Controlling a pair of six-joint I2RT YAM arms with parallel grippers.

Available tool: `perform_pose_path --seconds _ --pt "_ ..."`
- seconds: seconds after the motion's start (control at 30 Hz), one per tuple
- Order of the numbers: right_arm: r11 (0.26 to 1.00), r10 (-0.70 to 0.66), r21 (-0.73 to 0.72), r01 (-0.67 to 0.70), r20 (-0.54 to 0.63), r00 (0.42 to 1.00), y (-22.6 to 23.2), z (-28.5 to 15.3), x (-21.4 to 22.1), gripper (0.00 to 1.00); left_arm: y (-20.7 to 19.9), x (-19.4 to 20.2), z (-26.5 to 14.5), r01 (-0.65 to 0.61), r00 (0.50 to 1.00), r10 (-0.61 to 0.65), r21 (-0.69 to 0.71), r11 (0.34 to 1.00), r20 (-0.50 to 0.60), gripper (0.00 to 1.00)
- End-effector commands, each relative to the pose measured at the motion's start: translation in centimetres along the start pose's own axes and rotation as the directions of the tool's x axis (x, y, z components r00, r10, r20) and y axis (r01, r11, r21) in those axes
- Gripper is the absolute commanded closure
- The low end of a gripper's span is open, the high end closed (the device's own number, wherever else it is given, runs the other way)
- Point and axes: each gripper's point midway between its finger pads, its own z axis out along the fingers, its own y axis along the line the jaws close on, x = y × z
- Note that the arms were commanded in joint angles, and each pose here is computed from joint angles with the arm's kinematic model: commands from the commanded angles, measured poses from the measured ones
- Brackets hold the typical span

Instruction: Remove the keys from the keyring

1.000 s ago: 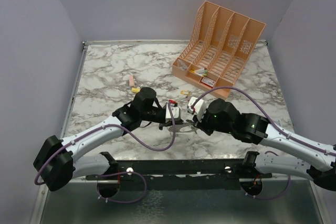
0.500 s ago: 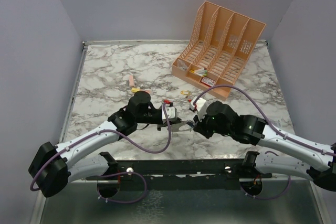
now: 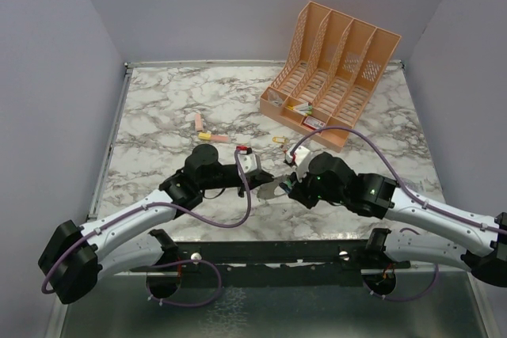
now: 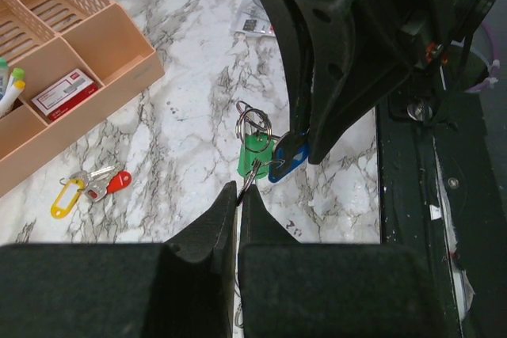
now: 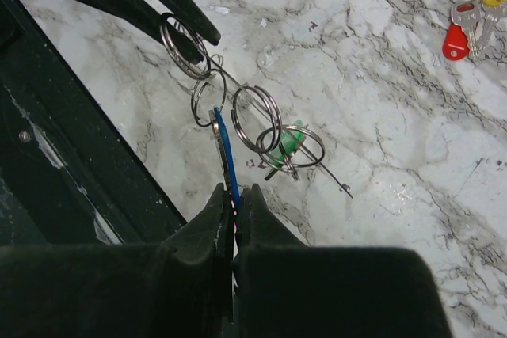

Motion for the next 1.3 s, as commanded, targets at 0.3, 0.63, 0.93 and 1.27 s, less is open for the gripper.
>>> perform_pose_path --seconds 0.3,0.63,0.93,1.27 --pt "0.998 -0.034 -0.042 0.036 0.045 0.998 0.9 0.8 -2.1 0.99 1.8 -2.6 -0.7 0.047 0.991 -0.029 -0.128 0.991 0.134 1.00" --pt "0.998 -0.063 -0.026 0.065 0.092 0.994 0.5 -0.5 -3.2 1.00 5.3 1.3 -1.4 0.019 0.997 -0.043 -0.315 0.949 -0.071 1.00" --pt "0.996 -0.090 0.016 0.089 0.105 0.990 -0.2 -1.3 -4.3 1.00 5.3 2.5 -1.1 0.009 0.988 -0.057 -0.312 0.950 -0.146 1.00" --pt "0.984 -0.176 0.019 0.175 0.103 0.979 -0.3 -1.6 -5.6 0.99 4.5 2.9 -0.7 0.001 0.981 -0.058 -0.294 0.956 -0.187 1.00"
